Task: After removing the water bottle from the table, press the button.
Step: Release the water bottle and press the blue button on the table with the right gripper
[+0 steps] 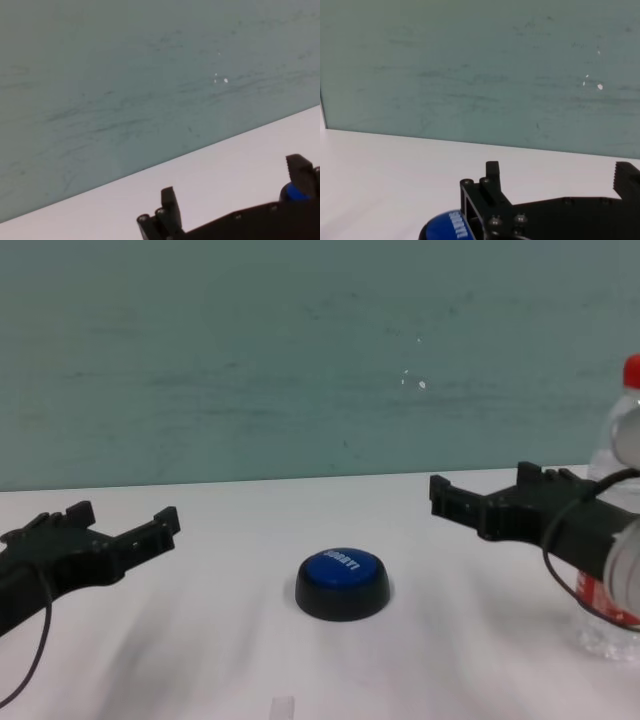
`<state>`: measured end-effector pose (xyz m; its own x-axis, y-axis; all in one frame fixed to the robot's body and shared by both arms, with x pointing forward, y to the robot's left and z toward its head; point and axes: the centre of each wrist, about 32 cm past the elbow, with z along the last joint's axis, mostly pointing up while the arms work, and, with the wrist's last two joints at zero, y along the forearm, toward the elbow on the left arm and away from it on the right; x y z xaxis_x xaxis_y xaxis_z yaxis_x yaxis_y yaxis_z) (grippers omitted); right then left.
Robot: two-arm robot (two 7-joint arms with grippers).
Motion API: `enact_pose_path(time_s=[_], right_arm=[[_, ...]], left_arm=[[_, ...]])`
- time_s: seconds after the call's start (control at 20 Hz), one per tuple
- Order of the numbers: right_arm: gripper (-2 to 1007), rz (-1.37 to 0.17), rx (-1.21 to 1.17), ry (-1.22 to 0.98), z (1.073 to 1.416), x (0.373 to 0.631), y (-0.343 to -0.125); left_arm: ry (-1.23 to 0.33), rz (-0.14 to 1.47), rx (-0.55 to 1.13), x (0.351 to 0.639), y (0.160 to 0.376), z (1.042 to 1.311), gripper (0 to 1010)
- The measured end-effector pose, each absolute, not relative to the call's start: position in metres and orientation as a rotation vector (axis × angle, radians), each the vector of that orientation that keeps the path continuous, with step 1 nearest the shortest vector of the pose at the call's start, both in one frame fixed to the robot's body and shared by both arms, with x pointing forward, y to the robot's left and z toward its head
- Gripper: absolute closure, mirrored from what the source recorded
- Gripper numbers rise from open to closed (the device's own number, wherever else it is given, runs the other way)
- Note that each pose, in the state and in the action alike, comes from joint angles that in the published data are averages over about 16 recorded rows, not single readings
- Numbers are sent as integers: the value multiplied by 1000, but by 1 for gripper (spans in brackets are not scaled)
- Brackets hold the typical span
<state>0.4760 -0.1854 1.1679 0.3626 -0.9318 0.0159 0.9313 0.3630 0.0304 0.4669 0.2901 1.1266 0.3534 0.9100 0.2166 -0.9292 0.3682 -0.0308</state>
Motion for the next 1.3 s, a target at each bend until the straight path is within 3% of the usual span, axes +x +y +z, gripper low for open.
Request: enact_pose_path(time_s=[1.3], right_arm=[[5,-1107,-13,-44,1167,555,-159]], left_arm=[[-210,1192,103,467,290,1127,7]])
